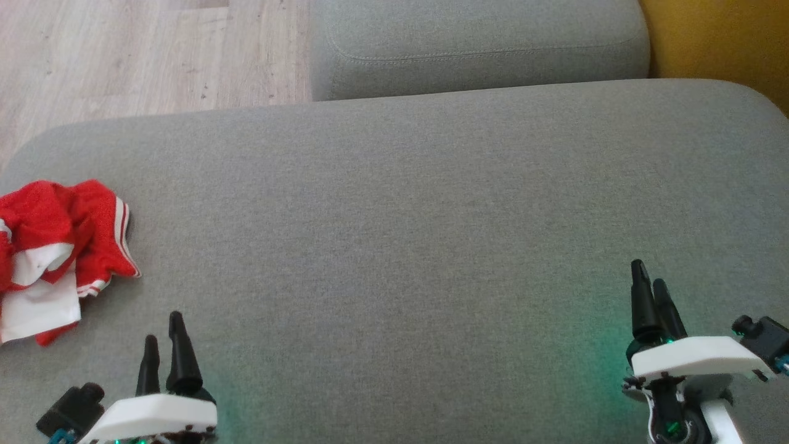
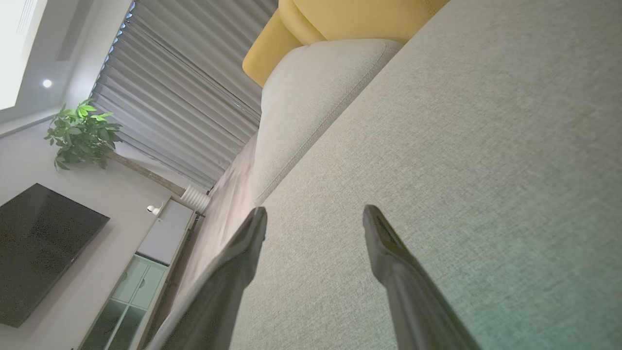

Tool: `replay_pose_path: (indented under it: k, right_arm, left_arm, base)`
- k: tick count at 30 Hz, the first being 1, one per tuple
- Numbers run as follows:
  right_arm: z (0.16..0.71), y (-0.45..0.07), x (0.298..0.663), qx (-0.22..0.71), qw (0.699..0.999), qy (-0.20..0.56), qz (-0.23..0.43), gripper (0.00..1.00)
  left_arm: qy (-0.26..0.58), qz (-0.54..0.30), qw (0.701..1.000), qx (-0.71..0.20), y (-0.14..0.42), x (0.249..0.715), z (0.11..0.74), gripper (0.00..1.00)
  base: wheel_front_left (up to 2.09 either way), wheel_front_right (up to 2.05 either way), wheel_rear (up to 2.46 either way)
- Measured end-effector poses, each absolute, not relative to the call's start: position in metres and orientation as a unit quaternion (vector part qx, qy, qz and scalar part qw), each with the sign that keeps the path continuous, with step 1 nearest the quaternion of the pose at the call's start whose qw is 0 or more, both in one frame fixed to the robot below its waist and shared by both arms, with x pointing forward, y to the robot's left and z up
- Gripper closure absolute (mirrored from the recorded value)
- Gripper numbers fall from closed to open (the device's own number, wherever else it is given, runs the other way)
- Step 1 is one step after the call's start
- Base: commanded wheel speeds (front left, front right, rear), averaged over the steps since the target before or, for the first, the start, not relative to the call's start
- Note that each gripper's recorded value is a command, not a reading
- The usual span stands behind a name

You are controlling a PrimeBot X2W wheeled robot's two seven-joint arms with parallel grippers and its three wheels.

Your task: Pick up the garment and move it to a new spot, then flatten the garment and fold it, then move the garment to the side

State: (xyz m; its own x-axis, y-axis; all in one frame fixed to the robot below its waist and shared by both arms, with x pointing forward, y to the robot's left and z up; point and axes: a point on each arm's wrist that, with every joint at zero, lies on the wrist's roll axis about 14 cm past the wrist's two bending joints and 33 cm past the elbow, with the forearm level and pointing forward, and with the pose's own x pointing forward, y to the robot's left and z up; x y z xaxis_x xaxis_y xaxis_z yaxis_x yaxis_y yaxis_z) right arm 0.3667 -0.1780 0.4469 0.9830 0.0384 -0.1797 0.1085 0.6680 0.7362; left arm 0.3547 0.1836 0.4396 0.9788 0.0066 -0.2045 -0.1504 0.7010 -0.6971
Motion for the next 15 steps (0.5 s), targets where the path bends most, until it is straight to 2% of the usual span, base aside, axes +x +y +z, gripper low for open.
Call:
replay_pose_path:
  k: [15]
  right_arm:
    - [0.4417,-0.1811,0.3682,0.295,0.950,0.098,-0.003,0.00]
  left_arm:
    - [0.086,0.029,0.952,-0.291,0.1844,0.3552,0.4431,0.00]
  base:
    - [0.00,0.00,0.00]
